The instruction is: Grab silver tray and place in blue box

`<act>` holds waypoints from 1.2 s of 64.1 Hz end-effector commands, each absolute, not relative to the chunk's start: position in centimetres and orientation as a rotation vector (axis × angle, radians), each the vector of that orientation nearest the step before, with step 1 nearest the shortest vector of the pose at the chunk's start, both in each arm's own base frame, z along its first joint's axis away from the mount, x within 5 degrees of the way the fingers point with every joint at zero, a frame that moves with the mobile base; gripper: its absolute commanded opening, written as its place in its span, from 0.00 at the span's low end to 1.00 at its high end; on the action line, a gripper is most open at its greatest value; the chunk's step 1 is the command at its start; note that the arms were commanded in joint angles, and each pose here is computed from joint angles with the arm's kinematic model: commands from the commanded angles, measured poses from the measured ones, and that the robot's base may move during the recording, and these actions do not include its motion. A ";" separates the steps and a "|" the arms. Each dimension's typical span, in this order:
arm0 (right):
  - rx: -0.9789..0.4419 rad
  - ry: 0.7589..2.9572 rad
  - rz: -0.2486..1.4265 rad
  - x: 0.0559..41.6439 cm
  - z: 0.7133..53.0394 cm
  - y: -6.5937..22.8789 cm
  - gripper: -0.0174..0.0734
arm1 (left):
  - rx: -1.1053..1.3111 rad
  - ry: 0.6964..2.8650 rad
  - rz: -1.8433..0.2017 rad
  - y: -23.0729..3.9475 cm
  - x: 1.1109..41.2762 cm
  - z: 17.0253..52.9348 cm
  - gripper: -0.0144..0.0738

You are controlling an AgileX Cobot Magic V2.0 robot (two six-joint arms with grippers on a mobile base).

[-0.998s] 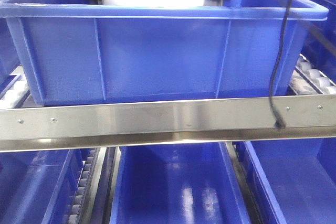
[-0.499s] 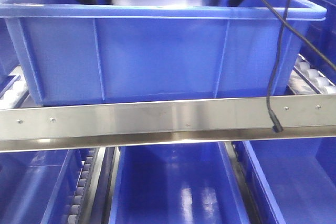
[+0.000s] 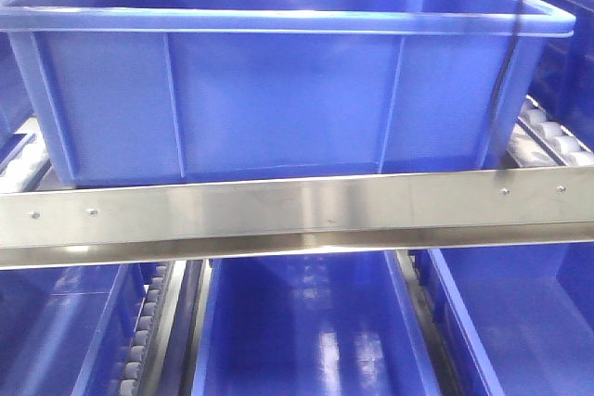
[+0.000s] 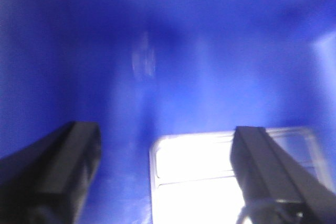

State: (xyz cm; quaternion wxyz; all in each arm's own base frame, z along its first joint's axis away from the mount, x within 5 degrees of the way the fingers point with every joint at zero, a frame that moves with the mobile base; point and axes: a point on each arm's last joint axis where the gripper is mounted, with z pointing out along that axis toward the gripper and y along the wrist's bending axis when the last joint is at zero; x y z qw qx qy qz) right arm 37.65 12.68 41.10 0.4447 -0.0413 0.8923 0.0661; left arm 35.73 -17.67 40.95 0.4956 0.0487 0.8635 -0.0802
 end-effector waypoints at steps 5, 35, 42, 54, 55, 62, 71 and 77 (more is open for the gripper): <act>-0.085 2.031 0.204 33.3 47.2 10.9 0.28 | 0.160 1.951 -0.196 -15.3 31.2 47.0 0.39; -0.181 2.016 0.187 25.0 42.0 8.2 0.25 | 0.253 1.970 -0.193 -9.9 21.2 41.7 0.06; -0.213 1.990 0.189 22.6 39.8 7.4 0.25 | 0.286 1.930 -0.227 -9.1 19.1 39.5 0.06; -0.239 1.935 0.215 18.0 35.0 6.0 0.25 | 0.336 1.823 -0.307 -7.8 15.5 35.7 0.06; -0.240 1.930 0.217 17.7 34.7 5.9 0.25 | 0.338 1.810 -0.315 -7.7 15.3 35.5 0.06; -0.245 1.863 0.240 15.0 32.5 5.1 0.25 | 0.339 1.738 -0.348 -6.5 12.9 34.5 0.06; -0.238 1.749 0.266 11.9 31.4 4.0 0.25 | 0.318 1.640 -0.372 -5.0 10.3 34.7 0.06; -0.227 1.677 0.277 10.1 31.6 3.4 0.25 | 0.298 1.571 -0.387 -4.1 8.7 35.3 0.06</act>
